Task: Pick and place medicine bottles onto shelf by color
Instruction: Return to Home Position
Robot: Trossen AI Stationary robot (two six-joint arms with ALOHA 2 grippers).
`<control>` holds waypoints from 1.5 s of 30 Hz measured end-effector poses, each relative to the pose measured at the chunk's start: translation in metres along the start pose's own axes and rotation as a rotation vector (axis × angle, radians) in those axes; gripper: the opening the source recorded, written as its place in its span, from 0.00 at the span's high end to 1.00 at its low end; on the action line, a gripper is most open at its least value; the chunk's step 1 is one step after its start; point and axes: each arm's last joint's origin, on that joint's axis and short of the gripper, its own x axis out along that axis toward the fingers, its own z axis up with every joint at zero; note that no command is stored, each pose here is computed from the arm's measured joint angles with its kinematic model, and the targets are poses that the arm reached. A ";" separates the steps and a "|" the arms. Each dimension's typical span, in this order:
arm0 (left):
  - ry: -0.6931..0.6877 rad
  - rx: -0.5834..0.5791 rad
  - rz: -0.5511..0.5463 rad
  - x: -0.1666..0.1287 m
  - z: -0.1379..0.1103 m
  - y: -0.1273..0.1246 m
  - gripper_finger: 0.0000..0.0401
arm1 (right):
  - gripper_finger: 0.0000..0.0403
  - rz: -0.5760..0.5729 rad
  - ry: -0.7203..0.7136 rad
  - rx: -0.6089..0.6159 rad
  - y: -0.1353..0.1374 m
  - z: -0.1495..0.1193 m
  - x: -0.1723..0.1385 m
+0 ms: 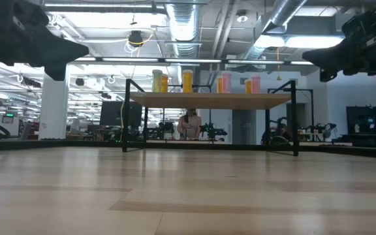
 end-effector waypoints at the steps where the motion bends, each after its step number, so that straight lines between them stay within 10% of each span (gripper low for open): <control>1: 0.003 0.002 -0.014 0.000 0.000 0.000 0.99 | 0.98 0.001 0.005 0.003 0.000 -0.001 0.000; 45: 0.027 0.028 -0.011 0.000 -0.001 0.000 0.99 | 0.98 -0.001 0.068 0.027 0.000 -0.008 0.000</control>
